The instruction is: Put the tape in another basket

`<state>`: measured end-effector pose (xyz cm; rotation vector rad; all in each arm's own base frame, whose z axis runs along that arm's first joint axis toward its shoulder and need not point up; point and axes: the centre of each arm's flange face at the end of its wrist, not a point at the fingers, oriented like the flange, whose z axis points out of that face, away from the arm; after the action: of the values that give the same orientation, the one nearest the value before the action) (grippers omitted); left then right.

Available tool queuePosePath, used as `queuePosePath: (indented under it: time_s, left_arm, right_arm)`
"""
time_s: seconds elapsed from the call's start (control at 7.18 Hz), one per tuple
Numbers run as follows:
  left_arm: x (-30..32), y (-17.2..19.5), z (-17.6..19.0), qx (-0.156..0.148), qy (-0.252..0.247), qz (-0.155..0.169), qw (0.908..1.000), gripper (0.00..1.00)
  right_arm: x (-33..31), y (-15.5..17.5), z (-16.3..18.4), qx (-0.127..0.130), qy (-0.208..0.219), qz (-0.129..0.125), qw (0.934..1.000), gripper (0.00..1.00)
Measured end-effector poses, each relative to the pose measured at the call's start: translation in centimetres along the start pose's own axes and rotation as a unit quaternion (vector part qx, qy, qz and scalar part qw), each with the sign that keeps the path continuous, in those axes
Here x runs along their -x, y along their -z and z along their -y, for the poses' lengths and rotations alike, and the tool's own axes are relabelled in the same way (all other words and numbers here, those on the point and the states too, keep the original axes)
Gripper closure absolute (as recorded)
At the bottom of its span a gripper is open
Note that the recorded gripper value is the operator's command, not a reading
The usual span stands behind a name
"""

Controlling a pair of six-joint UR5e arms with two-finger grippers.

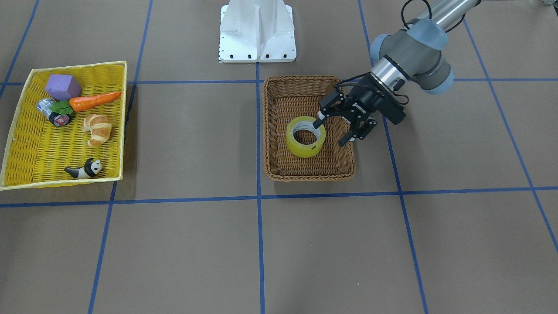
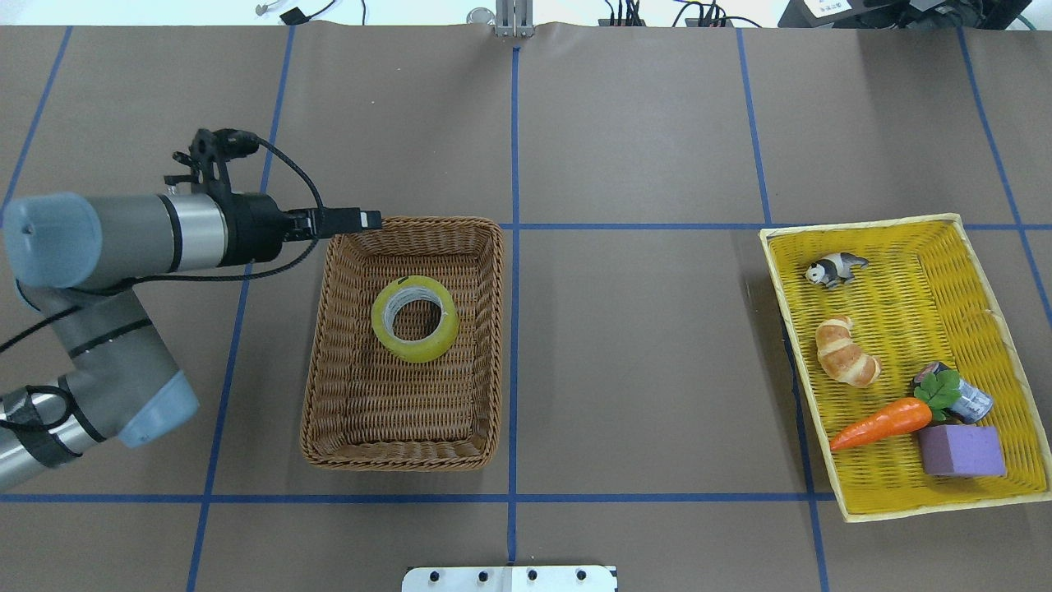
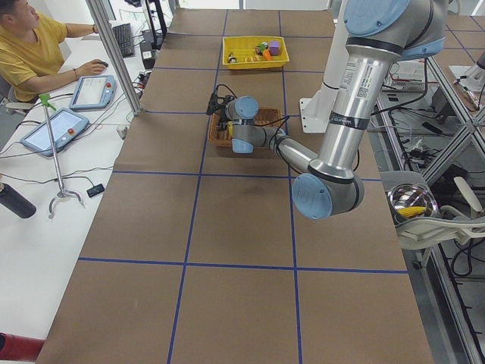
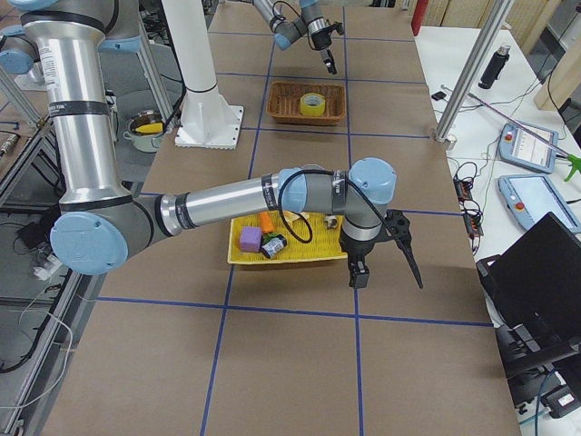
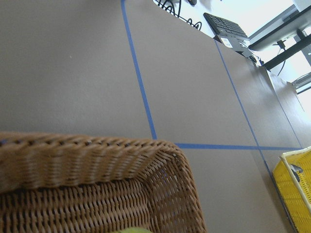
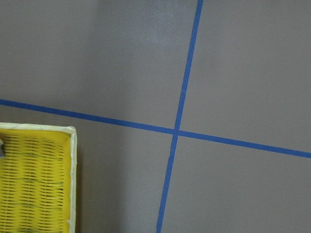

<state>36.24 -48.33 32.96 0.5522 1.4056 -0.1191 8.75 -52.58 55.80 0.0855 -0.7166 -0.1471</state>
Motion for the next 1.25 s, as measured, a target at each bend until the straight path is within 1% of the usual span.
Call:
queuePosePath:
  time_s: [0.14,0.28,0.42,0.56,0.7,0.84,0.98,1.11,1.25]
  left_arm:
    - [2.4,2.3,4.1,0.009,-0.019,0.038,0.999,0.01]
    - [5.3,5.2,8.2,0.023,-0.053,0.084,0.9947,0.01]
    - [8.8,8.6,11.9,0.046,-0.089,0.136,0.9856,0.01]
    - [12.5,12.4,14.9,0.077,-0.124,0.184,0.9719,0.01]
    - [16.1,16.4,17.1,0.112,-0.143,0.224,0.9576,0.01]
    - [19.2,20.5,19.0,0.147,-0.147,0.256,0.944,0.01]
    - [21.9,24.4,20.0,0.18,-0.155,0.278,0.9308,0.01]
    - [24.4,27.9,20.2,0.208,-0.156,0.293,0.9201,0.01]
    - [26.9,30.5,19.5,0.234,-0.147,0.3,0.9129,0.01]
  right_arm:
    - [-0.5,-0.5,-0.7,-0.002,0.001,-0.003,1.0,0.0]
    - [-1.2,-1.1,-1.6,-0.004,0.0,-0.004,1.0,0.0]
    - [-1.7,-1.6,-2.3,-0.003,-0.003,-0.006,1.0,0.0]
    - [-2.1,-2.0,-2.9,0.001,-0.008,-0.013,0.9999,0.0]
    - [-2.3,-2.2,-3.1,0.003,-0.014,-0.019,0.9997,0.0]
    - [-2.4,-2.2,-3.2,0.003,-0.023,-0.022,0.9995,0.0]
    - [-2.3,-2.2,-3.1,0.003,-0.029,-0.023,0.9993,0.0]
    - [-2.3,-2.1,-3.0,0.002,-0.031,-0.024,0.9992,0.0]
    - [-2.3,-2.2,-2.9,0.003,-0.032,-0.024,0.9992,0.0]
